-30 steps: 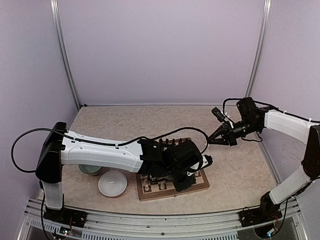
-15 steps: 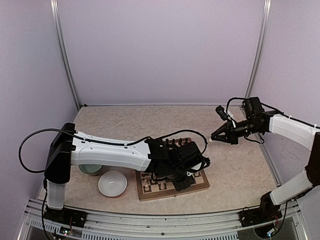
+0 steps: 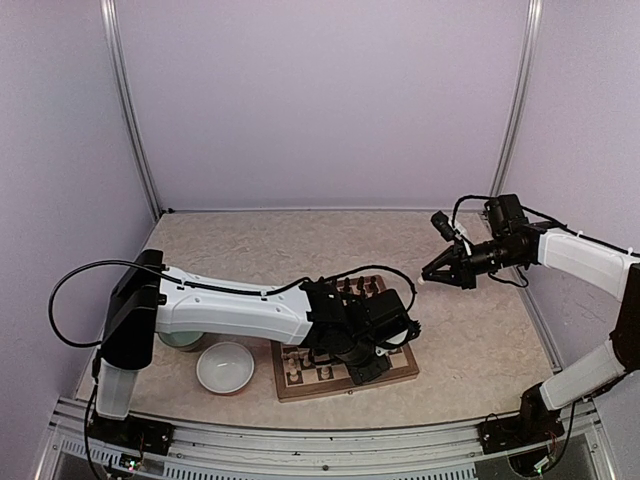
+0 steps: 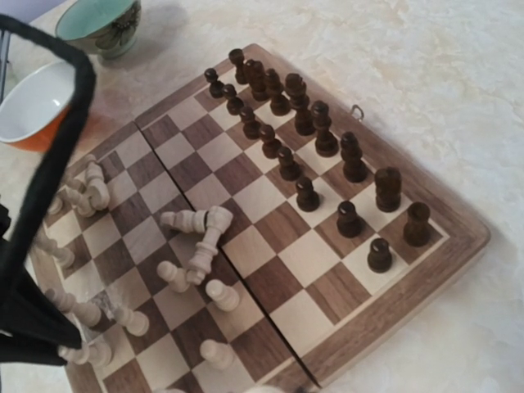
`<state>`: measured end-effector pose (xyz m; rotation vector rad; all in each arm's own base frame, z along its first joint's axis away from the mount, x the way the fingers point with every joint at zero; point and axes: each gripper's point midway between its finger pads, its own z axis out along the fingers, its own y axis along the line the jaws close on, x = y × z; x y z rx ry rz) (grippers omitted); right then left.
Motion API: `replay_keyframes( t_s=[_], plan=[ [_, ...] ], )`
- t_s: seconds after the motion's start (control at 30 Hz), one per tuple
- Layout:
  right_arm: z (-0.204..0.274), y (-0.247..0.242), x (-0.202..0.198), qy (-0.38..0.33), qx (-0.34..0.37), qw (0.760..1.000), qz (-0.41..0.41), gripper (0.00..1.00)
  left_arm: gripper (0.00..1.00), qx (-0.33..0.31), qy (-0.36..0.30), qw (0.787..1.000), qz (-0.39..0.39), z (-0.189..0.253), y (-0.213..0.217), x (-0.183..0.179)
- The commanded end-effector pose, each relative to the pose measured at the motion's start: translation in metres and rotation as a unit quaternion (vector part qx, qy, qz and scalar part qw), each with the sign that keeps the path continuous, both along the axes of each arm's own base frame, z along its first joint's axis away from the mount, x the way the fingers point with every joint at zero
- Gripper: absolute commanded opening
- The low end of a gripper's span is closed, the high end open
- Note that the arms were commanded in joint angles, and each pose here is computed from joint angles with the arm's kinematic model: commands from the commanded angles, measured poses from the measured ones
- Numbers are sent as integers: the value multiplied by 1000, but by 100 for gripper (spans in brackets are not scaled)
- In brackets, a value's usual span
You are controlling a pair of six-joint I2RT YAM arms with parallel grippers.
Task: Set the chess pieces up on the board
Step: Place the bishop on f1.
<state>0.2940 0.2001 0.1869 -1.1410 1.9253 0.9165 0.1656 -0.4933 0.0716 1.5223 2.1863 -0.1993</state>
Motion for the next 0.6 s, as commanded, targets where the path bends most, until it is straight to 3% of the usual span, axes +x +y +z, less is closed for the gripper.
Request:
replay_keyframes(
  t_s=[0.0,0.57],
  plan=[
    [-5,-2,0,6,2,1000,1,2,2,8,-5,1000,5,-2,1,7],
    [-5,-2,-1,7,3,1000,3,2,26,-9,-14,1000,9,14,-4,10]
  ],
)
